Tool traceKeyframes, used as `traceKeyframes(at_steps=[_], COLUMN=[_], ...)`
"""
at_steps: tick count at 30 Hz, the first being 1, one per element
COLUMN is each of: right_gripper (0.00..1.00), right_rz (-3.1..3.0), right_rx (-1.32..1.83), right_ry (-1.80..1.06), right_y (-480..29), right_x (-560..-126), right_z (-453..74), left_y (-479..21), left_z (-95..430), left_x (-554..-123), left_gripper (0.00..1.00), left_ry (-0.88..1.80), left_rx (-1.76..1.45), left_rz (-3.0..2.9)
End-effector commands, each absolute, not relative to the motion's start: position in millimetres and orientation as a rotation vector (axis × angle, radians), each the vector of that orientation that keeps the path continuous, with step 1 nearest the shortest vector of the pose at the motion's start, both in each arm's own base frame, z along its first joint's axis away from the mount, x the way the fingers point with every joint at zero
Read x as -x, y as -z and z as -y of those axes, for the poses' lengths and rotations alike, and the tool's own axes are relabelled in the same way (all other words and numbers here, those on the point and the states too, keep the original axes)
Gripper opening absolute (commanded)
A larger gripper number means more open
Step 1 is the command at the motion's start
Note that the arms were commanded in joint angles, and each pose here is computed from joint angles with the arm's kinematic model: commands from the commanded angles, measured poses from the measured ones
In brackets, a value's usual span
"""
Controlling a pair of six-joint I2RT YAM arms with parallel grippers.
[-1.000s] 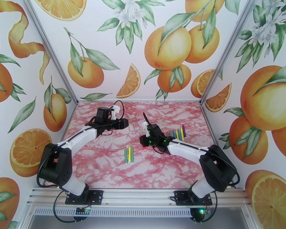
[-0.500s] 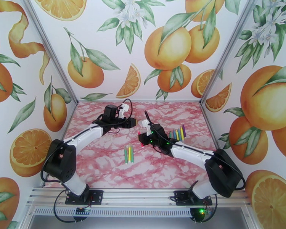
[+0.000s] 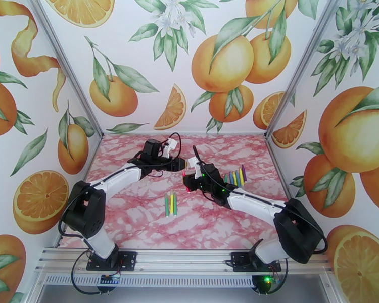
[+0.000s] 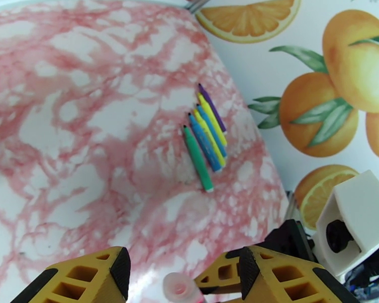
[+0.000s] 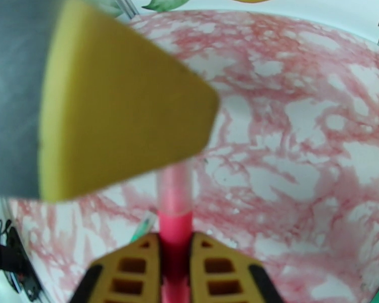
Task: Open the pen caps
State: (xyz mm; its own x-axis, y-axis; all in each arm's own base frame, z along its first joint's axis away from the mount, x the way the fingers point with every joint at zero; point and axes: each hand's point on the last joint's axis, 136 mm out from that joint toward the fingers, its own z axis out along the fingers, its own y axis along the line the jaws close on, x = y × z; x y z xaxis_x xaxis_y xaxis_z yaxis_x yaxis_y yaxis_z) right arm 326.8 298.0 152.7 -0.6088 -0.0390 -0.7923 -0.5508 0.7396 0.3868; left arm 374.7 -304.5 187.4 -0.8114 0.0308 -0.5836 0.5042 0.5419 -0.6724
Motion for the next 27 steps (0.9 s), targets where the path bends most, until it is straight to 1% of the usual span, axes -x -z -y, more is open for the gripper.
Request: traceKeyframes(at_steps=[1, 10, 19, 27], right_gripper=[0.16, 0.16, 0.16, 0.17], right_rz=[-2.035, -2.007, -2.005, -2.005], right_rx=[0.453, 0.44, 0.435, 0.424], right_ry=[-0.811, -0.793, -0.79, -0.779], right_y=[-175.4, -182.7, -181.2, -180.6], right_x=[-327.2, -328.0, -329.1, -330.8], right_z=[-298.0, -293.5, -293.6, -291.8], left_y=[-198.9, -196.9, -199.5, -200.2], left_z=[313.7, 322.1, 325.2, 327.6], left_x=[-376.0, -373.8, -372.7, -372.8], left_gripper=[0.58, 0.46, 0.23, 0.12], left_ry=[1.249, 1.267, 1.287, 1.303], left_rx=[-0.487, -0.511, -0.516, -0.519], left_rz=[-2.227, -2.235, -2.234, -2.233])
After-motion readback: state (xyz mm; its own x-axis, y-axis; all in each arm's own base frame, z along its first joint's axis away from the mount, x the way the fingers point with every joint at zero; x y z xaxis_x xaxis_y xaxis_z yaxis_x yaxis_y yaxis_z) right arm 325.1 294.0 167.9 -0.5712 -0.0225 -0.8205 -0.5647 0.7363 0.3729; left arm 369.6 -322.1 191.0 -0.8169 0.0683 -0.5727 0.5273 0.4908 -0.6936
